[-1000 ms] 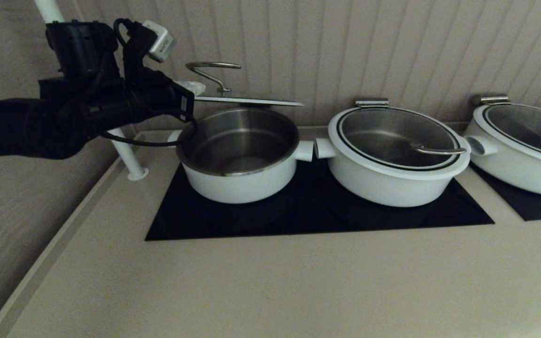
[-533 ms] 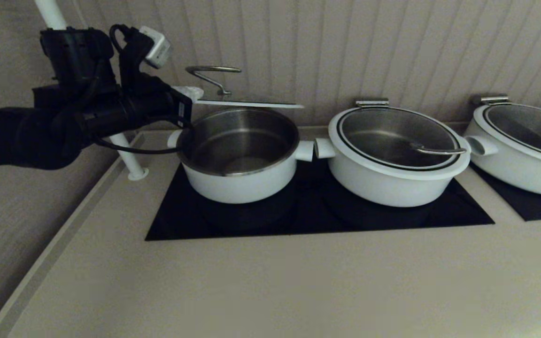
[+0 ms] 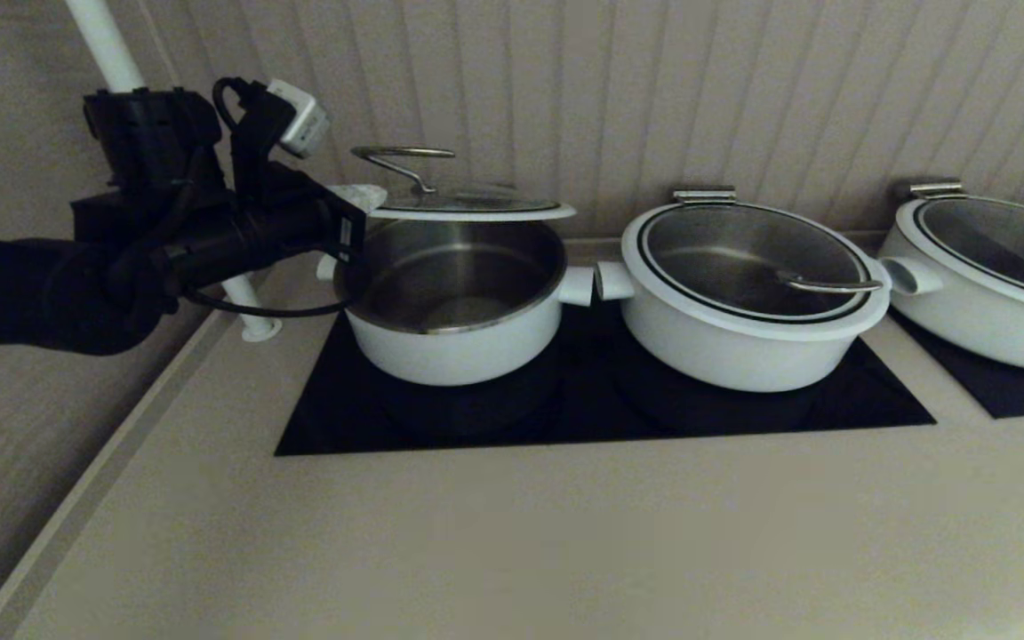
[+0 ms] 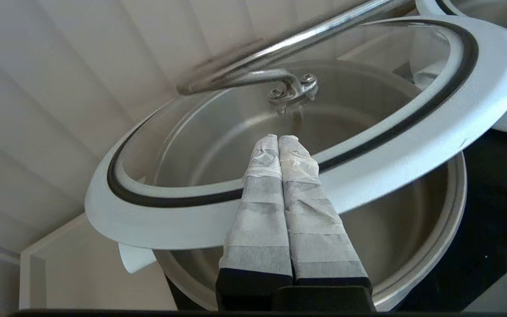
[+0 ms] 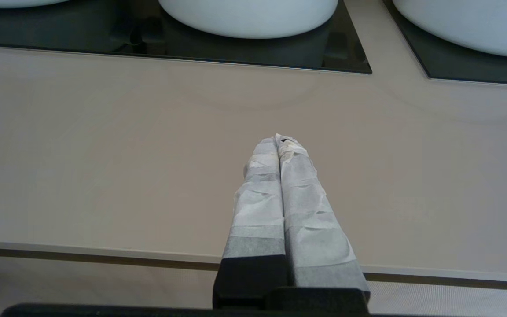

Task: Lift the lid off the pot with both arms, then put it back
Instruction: Close the pot lid

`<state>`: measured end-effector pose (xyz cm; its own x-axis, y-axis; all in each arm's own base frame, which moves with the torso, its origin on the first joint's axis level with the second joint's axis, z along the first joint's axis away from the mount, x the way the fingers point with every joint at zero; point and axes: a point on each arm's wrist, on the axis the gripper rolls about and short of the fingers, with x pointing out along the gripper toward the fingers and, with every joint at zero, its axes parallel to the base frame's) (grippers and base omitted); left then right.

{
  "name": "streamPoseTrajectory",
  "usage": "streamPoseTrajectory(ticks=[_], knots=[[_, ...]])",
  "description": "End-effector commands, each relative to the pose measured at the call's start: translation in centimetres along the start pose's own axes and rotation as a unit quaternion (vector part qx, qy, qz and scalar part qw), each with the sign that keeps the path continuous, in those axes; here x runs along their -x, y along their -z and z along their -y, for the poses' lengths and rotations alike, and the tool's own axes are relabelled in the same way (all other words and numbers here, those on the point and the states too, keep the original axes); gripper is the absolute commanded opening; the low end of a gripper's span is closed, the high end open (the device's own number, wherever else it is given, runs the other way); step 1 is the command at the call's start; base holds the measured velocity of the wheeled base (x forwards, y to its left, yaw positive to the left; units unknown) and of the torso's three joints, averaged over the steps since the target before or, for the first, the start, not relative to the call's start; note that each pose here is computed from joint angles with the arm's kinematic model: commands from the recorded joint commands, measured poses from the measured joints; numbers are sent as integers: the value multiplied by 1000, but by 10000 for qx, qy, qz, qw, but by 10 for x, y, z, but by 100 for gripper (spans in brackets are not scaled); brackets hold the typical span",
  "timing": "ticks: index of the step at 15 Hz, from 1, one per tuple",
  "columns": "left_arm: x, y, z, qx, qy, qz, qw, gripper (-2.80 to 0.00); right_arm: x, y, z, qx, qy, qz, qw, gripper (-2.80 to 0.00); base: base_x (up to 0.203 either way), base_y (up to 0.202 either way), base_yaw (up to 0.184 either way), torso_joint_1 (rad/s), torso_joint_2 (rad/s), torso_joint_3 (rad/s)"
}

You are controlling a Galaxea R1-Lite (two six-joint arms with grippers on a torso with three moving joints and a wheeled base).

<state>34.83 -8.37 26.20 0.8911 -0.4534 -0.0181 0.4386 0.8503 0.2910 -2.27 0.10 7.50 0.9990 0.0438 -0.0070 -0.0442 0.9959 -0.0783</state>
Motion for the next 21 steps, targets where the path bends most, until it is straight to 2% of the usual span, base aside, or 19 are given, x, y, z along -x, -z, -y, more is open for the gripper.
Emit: streamPoseTrajectory(ticks=[1,3,7,17,21], knots=[[1,4,2,3,25,-51,10000,-280,0,0,0,1,-5,-5,10000,-280,0,0,0,0,0,0],[2,8,3,21,43,-118,9999,-280,0,0,0,5,-3,5,10000,-280,0,0,0,0,0,0],[3,15,5,3,-43,-6,10000,-280,0,0,0,5,-3,5,10000,-280,0,0,0,0,0,0],[6,29,11,63,5,-245,9997,-280,0,0,0,5,-4,-2,10000,-280,0,0,0,0,0,0],[8,39,14,57,-40,-203,9998,-280,0,0,0,5,-10,5,10000,-280,0,0,0,0,0,0]])
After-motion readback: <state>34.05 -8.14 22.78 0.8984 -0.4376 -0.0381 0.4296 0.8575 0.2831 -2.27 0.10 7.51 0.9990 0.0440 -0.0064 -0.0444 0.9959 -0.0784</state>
